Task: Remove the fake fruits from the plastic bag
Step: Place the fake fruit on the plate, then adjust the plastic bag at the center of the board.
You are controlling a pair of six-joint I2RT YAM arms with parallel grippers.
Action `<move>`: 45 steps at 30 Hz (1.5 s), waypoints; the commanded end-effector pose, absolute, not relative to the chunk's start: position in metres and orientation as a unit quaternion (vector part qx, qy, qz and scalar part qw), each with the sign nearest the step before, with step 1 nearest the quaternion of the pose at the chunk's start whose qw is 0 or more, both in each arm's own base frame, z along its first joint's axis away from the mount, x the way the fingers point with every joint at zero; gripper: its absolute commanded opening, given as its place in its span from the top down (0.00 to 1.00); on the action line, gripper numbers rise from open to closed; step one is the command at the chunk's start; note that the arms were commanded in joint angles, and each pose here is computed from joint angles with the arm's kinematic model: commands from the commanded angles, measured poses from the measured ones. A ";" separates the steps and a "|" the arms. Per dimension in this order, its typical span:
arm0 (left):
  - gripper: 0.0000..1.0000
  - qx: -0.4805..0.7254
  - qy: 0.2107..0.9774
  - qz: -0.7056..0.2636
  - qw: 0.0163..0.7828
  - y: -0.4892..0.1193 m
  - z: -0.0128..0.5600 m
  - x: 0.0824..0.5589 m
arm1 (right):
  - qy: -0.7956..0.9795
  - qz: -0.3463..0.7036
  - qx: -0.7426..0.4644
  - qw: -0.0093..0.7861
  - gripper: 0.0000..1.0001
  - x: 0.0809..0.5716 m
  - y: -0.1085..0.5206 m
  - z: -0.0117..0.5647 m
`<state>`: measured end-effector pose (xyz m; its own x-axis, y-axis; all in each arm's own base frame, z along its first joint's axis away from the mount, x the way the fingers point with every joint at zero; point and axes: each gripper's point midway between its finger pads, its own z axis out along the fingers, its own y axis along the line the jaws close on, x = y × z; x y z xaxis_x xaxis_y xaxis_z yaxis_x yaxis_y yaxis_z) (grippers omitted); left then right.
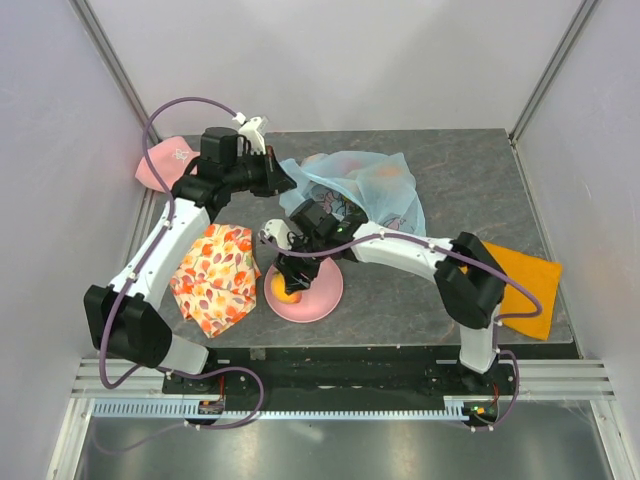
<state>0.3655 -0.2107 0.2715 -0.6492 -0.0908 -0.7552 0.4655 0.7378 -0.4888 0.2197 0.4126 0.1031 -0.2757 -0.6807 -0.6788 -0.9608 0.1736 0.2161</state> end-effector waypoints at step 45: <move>0.98 0.115 0.810 -0.400 0.412 -0.201 0.286 0.317 | 0.854 0.157 -0.396 0.298 0.71 0.425 0.290 0.149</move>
